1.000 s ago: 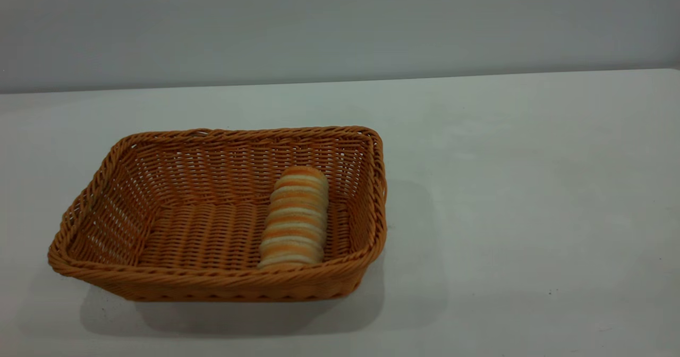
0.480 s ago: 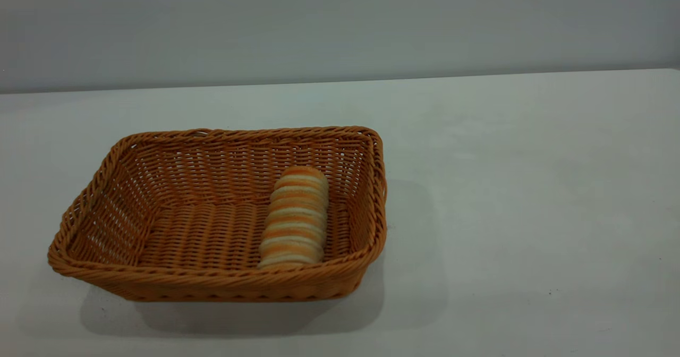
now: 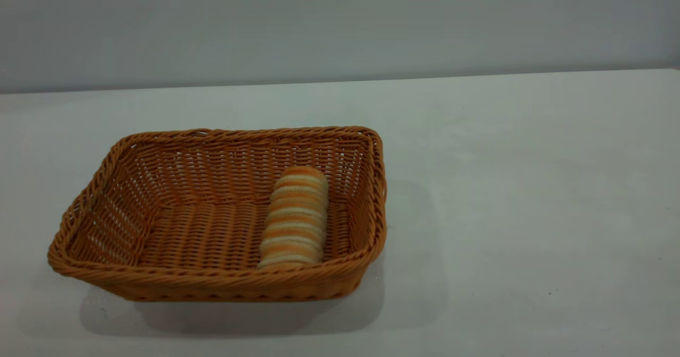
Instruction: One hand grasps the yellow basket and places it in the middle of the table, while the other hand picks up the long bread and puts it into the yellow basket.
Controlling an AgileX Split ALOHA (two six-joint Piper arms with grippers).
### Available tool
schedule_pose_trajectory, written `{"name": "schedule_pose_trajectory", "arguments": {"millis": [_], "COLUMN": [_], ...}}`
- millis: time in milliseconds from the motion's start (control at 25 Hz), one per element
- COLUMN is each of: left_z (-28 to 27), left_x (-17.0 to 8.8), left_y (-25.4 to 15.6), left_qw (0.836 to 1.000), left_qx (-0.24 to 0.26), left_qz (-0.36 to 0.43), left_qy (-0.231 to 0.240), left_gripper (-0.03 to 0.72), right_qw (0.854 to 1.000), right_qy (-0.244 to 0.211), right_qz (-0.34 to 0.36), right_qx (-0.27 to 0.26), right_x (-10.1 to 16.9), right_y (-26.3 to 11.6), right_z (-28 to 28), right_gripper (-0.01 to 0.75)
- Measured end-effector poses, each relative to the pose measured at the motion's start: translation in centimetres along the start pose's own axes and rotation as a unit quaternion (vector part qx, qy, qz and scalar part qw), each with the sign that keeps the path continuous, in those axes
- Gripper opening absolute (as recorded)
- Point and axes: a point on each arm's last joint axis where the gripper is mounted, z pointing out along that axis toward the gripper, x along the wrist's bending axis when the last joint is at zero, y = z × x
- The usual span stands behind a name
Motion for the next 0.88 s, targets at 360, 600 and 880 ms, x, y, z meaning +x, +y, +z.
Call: {"name": "schedule_pose_trajectory", "arguments": {"millis": [360, 600, 880], "left_z": [-0.36, -0.36, -0.36], "left_x": [-0.08, -0.08, -0.08], "left_y": [-0.39, -0.39, -0.39], "left_qw": [1.0, 1.0, 1.0], "left_qx": [-0.019, -0.019, -0.019], "left_qz": [-0.013, -0.013, -0.013], "left_qy": [0.016, 0.016, 0.016], "left_gripper": [0.432, 0.432, 0.432], "right_qw": [1.0, 1.0, 0.999], "right_qy": [-0.027, -0.027, -0.027], "right_qz": [0.016, 0.016, 0.016], "right_qx": [-0.002, -0.002, -0.003], "right_x": [0.06, 0.06, 0.06], "right_y": [-0.05, -0.05, -0.06], "right_z": [-0.07, -0.07, -0.08], "right_gripper": [0.341, 0.341, 0.34]}}
